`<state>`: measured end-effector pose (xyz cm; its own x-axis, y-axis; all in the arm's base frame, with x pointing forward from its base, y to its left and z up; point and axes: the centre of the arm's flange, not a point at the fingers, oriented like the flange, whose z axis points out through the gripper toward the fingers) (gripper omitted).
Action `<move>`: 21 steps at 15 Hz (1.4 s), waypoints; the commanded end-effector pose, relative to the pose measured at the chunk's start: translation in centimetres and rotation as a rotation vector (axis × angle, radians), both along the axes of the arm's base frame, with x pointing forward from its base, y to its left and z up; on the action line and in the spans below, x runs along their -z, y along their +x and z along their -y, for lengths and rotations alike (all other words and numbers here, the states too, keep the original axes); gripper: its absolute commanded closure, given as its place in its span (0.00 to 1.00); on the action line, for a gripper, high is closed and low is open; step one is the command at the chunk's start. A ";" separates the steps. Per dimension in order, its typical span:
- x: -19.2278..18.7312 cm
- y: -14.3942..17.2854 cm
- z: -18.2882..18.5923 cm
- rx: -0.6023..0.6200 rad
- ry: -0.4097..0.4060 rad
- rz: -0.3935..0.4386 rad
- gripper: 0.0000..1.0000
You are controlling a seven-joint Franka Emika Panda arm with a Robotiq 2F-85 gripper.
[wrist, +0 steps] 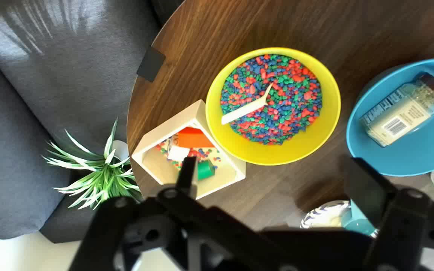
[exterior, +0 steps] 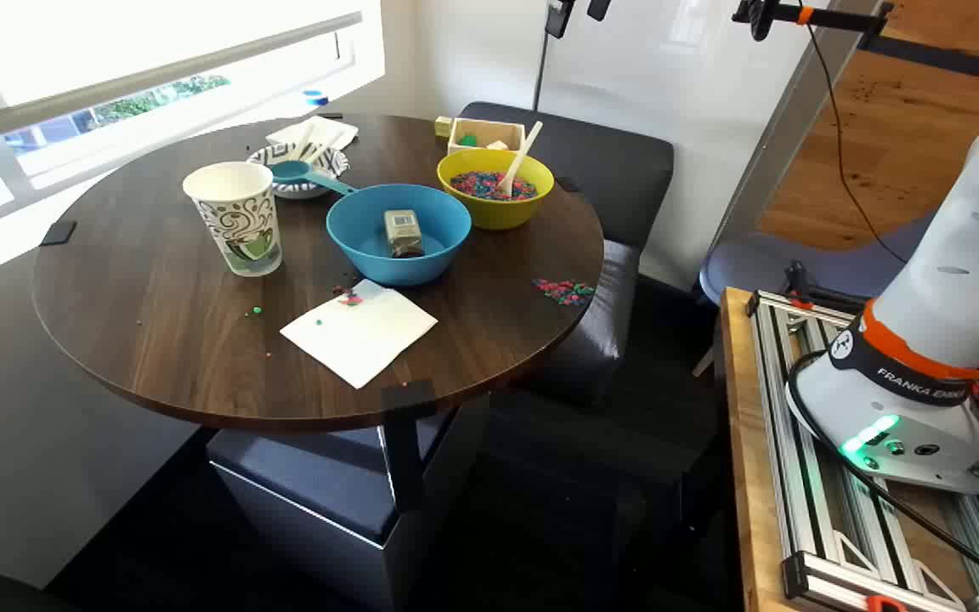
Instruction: Remove the spice bottle from the blue bowl put it in the wooden box
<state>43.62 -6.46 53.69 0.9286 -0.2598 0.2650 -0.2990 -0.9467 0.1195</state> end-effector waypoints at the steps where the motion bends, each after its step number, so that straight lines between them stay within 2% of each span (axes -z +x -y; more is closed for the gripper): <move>1: 0.0 0.0 0.0 0.000 0.000 0.000 0.00; 12: 0.0 0.0 0.0 0.000 0.000 0.000 0.00; 14: 0.1 1.0 -0.5 0.062 0.025 -0.008 0.00; 16: 0.0 2.4 -1.2 0.173 0.010 0.012 0.00; 21: 1.2 6.0 -5.2 0.377 0.032 0.015 0.00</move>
<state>46.79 -3.48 53.08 0.8106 -0.5105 0.2870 -0.5480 -0.8340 0.0644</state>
